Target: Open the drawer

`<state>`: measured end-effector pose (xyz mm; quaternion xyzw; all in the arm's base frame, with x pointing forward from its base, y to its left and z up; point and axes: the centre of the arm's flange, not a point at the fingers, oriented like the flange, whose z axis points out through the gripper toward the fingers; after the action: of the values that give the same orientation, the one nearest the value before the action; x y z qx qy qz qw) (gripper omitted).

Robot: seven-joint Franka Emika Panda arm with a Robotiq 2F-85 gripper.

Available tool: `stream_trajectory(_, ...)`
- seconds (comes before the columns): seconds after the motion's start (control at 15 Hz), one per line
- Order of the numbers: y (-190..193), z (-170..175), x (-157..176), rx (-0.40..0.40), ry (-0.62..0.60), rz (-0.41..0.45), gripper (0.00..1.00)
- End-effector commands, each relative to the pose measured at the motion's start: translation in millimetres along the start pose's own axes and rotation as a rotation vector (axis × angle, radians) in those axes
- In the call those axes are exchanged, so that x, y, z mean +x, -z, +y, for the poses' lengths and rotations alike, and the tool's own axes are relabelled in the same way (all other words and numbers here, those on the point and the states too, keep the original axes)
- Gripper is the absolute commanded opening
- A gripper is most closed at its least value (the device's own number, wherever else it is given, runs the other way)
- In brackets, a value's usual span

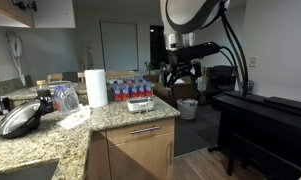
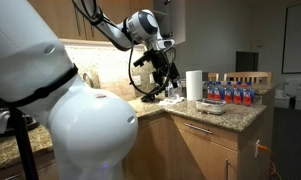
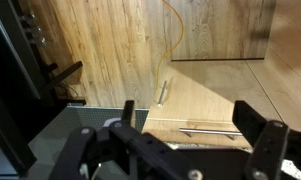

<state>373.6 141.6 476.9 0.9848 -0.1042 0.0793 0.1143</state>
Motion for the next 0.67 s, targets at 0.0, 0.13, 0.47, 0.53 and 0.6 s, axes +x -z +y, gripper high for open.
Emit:
stream_trajectory(0.0,0,0,0,0.000,0.000,0.000,1.00)
stream_trajectory(0.13,0,0,0,0.000,0.000,0.000,1.00)
stream_trajectory(0.47,-5,-5,-8,0.005,0.002,0.015,1.00)
stream_trajectory(0.53,-10,-10,-14,0.006,0.010,0.013,1.00)
stream_trajectory(0.6,-17,-17,-22,0.004,0.021,0.008,1.00)
